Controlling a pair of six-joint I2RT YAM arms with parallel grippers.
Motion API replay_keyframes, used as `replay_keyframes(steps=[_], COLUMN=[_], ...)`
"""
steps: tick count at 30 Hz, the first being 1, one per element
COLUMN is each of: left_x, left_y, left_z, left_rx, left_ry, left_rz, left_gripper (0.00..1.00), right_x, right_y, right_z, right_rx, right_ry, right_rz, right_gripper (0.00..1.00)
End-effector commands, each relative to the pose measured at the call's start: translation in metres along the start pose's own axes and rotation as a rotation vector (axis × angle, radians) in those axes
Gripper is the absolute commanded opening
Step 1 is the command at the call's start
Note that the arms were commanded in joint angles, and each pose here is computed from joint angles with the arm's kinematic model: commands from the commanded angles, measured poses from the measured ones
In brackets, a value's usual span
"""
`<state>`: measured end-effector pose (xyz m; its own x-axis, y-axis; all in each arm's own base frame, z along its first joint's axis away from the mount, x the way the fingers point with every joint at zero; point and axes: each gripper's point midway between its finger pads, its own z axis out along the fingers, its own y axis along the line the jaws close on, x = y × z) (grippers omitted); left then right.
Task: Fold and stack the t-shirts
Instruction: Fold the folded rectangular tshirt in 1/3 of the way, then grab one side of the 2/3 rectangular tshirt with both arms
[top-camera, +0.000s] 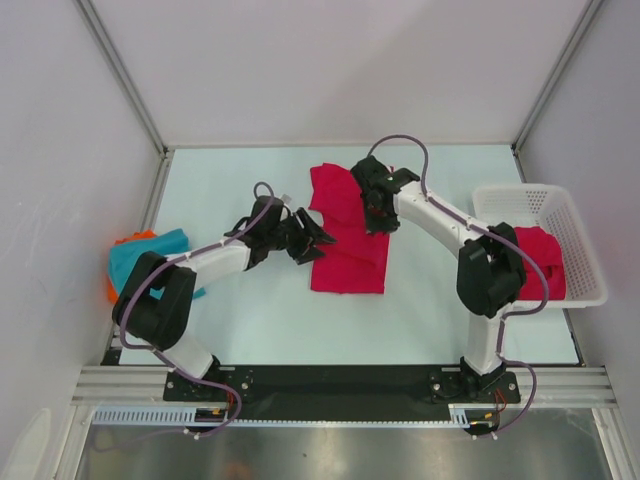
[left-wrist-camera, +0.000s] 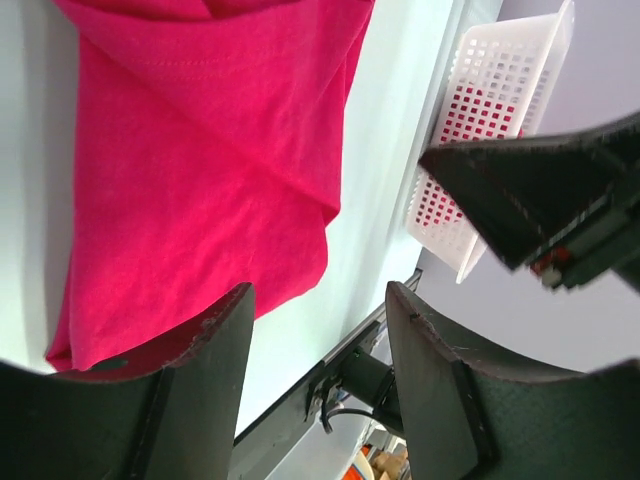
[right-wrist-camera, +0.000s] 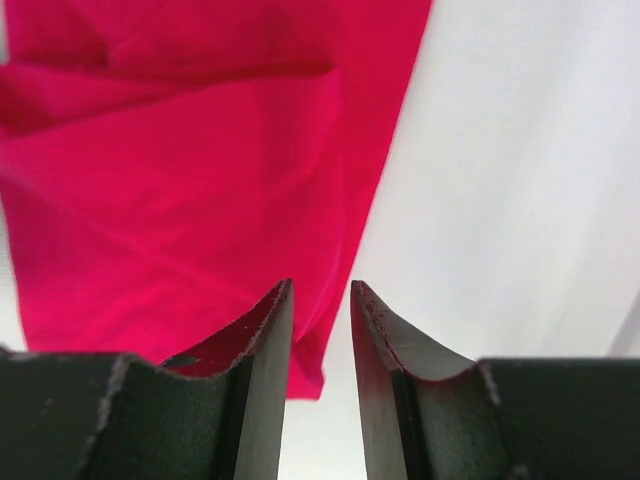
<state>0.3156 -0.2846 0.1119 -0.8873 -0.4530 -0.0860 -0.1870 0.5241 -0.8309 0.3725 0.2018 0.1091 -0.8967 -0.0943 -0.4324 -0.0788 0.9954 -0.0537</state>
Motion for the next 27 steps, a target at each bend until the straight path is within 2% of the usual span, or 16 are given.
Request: replay_keyframes(steps=[1, 10, 14, 15, 18, 24, 26, 27], left_x=[0.001, 0.033, 0.04, 0.043, 0.046, 0.039, 0.041, 0.043], left_y=[-0.006, 0.042, 0.057, 0.065, 0.078, 0.074, 0.07, 0.062], left_z=[-0.013, -0.028, -0.035, -0.037, -0.042, -0.056, -0.06, -0.059], left_rx=[0.039, -0.024, -0.054, -0.093, -0.2, -0.232, -0.197, -0.128], left_ry=[-0.025, 0.006, -0.006, 0.008, 0.042, 0.003, 0.003, 0.026], left_rz=[0.049, 0.048, 0.12, 0.139, 0.26, 0.353, 0.343, 0.33], left_gripper=[0.6, 0.61, 0.61, 0.73, 0.99, 1.0, 1.0, 1.0], right_x=[0.024, 0.114, 0.14, 0.146, 0.156, 0.163, 0.162, 0.163], right_y=[0.013, 0.013, 0.011, 0.007, 0.005, 0.009, 0.012, 0.014], right_z=[-0.021, -0.014, -0.015, -0.016, -0.014, -0.02, -0.022, -0.023], right_rx=[-0.018, -0.028, -0.014, -0.004, 0.002, 0.003, -0.004, -0.008], right_ry=[-0.004, 0.089, 0.109, 0.107, 0.109, 0.091, 0.078, 0.075], right_rz=[0.001, 0.03, 0.024, 0.025, 0.039, 0.038, 0.04, 0.037], right_gripper=[0.34, 0.35, 0.36, 0.36, 0.36, 0.36, 0.36, 0.36])
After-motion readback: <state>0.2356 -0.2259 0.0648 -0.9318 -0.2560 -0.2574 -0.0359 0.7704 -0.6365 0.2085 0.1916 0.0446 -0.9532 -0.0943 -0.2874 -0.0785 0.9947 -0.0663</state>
